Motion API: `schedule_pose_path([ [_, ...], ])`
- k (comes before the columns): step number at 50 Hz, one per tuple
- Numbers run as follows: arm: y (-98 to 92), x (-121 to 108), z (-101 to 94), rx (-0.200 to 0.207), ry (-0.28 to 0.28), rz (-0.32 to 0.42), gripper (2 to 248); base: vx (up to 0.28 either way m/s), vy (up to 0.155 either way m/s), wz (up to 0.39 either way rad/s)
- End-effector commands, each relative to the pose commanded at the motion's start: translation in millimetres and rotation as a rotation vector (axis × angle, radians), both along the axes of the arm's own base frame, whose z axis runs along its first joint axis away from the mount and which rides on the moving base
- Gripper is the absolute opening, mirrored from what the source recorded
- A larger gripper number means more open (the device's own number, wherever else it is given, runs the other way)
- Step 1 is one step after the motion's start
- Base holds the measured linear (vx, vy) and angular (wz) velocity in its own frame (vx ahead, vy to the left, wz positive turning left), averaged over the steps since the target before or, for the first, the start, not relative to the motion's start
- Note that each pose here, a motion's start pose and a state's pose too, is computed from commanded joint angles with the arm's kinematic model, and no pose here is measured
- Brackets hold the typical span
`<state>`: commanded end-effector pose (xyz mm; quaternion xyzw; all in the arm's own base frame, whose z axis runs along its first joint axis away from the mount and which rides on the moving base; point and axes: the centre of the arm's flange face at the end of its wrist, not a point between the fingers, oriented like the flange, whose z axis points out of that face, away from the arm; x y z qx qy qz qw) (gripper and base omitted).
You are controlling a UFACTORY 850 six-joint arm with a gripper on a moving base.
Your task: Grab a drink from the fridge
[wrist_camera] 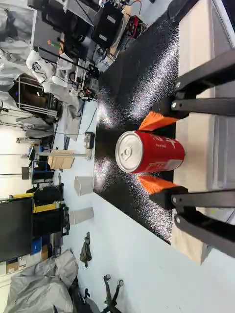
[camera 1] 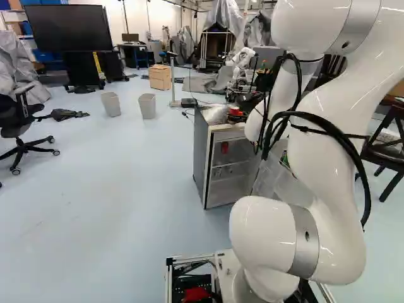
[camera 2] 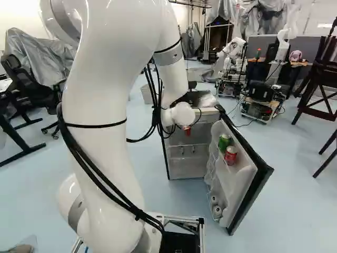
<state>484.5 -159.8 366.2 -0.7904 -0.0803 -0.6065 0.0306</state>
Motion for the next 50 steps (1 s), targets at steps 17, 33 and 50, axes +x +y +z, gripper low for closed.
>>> schedule_pose_path([
  [17,0.5,-4.1,0.4,0.001,0.002,-0.002,232,0.0,0.0,0.0],
  [33,2.2,-27.4,2.2,0.006,0.013,-0.018,247,0.0,0.0,0.0],
  [50,-8.1,-57.7,5.7,0.009,0.019,-0.067,247,0.0,0.0,0.0],
])
